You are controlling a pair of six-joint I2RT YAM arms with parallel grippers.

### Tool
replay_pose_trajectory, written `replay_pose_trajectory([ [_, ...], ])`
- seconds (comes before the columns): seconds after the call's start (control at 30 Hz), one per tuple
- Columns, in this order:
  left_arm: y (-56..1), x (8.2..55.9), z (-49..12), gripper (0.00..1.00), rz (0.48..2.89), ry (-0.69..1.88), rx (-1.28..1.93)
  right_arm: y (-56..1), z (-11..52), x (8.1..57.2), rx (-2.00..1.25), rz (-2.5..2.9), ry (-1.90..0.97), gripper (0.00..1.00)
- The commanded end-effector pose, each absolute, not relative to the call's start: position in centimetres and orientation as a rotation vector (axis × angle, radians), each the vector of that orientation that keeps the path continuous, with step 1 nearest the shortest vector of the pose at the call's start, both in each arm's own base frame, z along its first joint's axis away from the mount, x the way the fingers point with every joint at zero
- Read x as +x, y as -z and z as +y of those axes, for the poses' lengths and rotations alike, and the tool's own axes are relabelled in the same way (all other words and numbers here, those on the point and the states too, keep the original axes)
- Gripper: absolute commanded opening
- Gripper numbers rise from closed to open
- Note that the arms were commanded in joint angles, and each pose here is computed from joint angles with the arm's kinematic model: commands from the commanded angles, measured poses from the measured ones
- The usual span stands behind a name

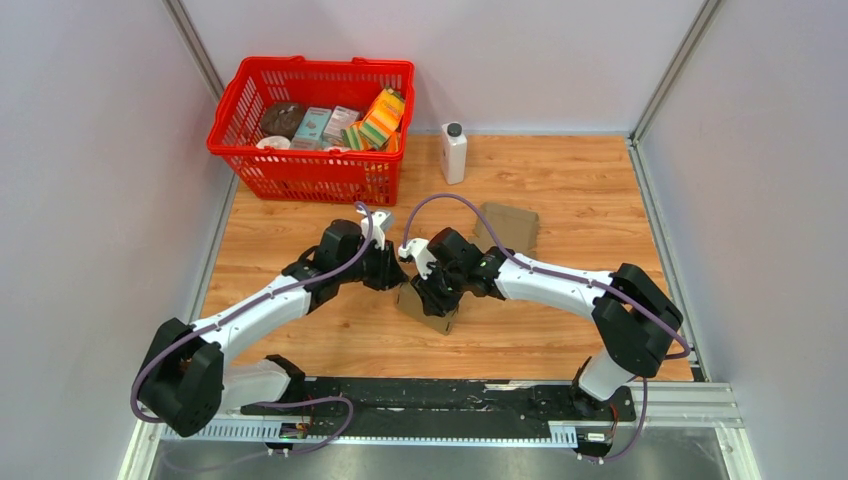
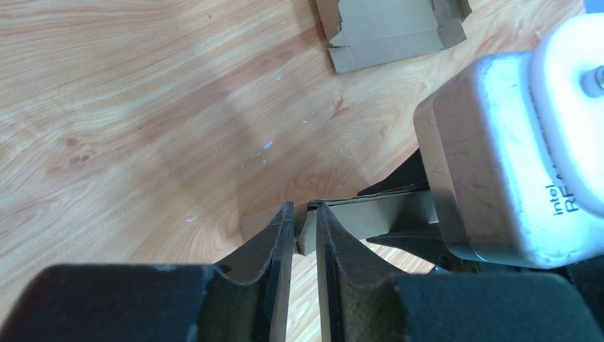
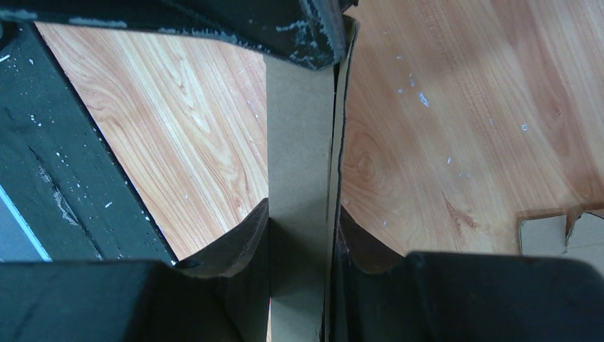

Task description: Fold the paper box

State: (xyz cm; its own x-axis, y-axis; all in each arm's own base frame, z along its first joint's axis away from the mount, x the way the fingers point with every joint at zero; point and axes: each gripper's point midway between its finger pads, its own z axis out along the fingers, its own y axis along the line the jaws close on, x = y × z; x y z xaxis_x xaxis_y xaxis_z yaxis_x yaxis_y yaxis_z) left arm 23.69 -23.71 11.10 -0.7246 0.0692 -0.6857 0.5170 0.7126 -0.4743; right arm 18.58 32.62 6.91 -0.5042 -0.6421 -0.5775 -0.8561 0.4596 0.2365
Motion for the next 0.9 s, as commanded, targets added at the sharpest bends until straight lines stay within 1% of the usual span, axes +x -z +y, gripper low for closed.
replay_pose_trajectory([
  [0.0,-13.8,24.4,-24.8,0.26,2.146,0.903,0.505,-7.2,33.1,18.6,-1.261,2.274,-0.745,0.26],
  [0.03,-13.8,24.3,-24.9,0.24,2.148,0.9,0.508,-7.3,33.2,18.6,-1.257,2.27,-0.747,0.26],
  [0.07,-13.8,24.3,-24.9,0.2,2.145,0.895,0.505,-7.3,33.2,18.6,-1.261,2.272,-0.749,0.26],
  [0.13,-13.8,24.2,-24.9,0.16,2.145,0.891,0.507,-7.3,33.2,18.6,-1.261,2.269,-0.745,0.26],
  [0.17,-13.8,24.2,-25.0,0.1,2.144,0.89,0.511,-7.2,33.1,18.7,-1.257,2.272,-0.738,0.26],
  [0.2,-13.8,24.2,-24.9,0.07,2.146,0.883,0.514,-7.2,33.0,18.8,-1.25,2.276,-0.734,0.26],
  [0.37,-12.5,23.5,-24.4,0.0,2.178,0.798,0.534,-7.3,33.0,18.9,-1.246,2.273,-0.728,0.26],
  [0.47,-11.9,23.1,-24.1,0.0,2.186,0.775,0.546,-7.3,32.8,19.3,-1.229,2.273,-0.697,0.28],
  [0.5,-11.9,23.0,-24.0,0.0,2.181,0.77,0.549,-7.3,32.7,19.5,-1.219,2.275,-0.682,0.32],
  [0.63,-11.3,22.5,-23.5,0.0,2.185,0.742,0.548,-7.5,32.5,20.1,-1.188,2.272,-0.639,0.38],
  [0.87,-9.9,21.4,-23.4,0.0,2.192,0.774,0.511,-7.2,32.8,20.2,-1.149,2.295,-0.656,0.41],
])
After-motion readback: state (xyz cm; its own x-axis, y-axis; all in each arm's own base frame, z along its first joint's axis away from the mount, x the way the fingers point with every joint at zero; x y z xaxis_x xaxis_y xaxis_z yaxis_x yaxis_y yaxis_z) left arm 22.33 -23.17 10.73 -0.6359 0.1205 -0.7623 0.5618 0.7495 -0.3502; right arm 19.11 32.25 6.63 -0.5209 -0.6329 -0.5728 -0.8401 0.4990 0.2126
